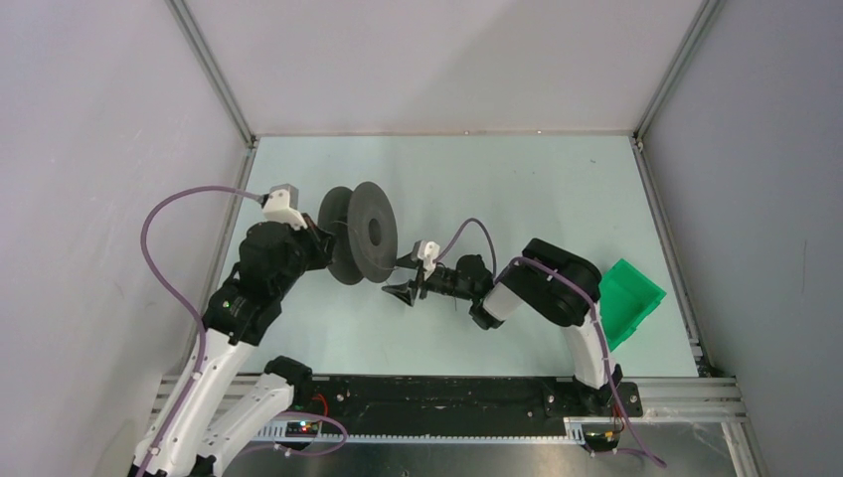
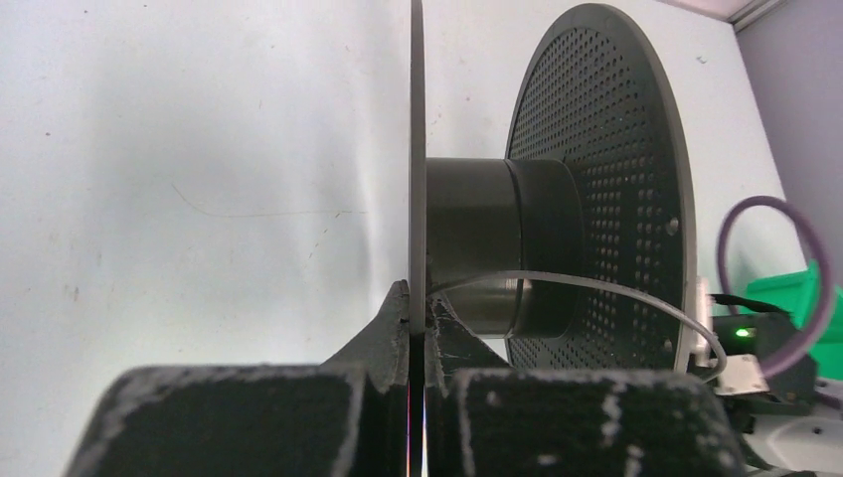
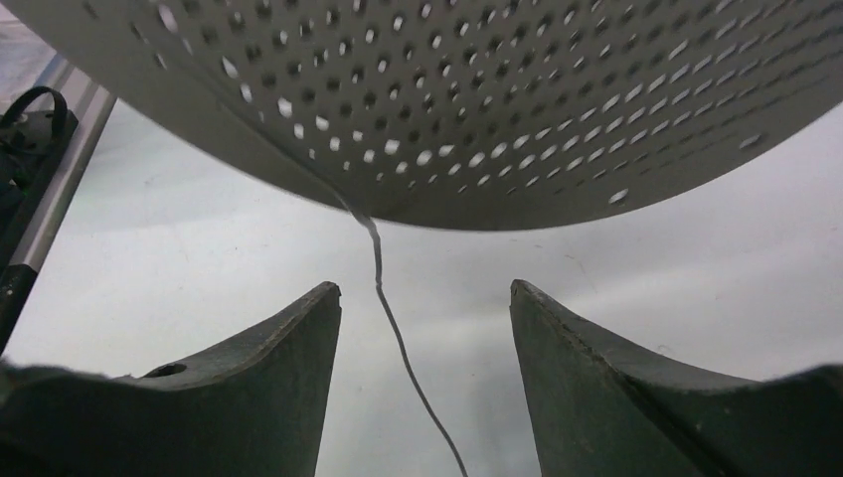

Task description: Wrap the cables

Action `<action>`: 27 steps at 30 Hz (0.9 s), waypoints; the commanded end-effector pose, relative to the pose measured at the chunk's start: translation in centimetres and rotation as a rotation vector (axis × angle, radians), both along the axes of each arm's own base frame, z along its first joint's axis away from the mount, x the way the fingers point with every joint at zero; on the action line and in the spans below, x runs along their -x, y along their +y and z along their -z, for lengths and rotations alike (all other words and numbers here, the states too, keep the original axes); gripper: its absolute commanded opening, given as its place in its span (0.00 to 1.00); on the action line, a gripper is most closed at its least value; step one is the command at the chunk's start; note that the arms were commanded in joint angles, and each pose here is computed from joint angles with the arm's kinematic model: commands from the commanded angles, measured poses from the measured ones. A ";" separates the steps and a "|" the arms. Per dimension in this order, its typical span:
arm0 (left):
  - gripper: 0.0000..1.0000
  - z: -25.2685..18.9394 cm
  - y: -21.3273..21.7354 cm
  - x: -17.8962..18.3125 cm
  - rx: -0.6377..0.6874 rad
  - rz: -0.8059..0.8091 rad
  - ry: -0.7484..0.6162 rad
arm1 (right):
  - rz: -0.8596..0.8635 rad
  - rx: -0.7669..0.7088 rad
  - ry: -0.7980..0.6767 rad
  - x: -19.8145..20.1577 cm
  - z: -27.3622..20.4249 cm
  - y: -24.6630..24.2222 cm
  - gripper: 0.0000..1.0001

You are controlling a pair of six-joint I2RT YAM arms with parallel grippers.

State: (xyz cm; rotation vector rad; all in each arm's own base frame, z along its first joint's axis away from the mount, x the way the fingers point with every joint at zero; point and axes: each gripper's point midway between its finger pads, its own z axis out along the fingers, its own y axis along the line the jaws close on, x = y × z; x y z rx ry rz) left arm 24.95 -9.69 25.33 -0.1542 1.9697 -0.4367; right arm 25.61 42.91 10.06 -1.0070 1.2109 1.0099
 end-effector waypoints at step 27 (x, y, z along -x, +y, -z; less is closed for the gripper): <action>0.00 1.0 -2.9 1.1 -0.132 0.302 0.016 | 0.382 -0.258 0.264 -6.7 -10.2 -14.3 0.00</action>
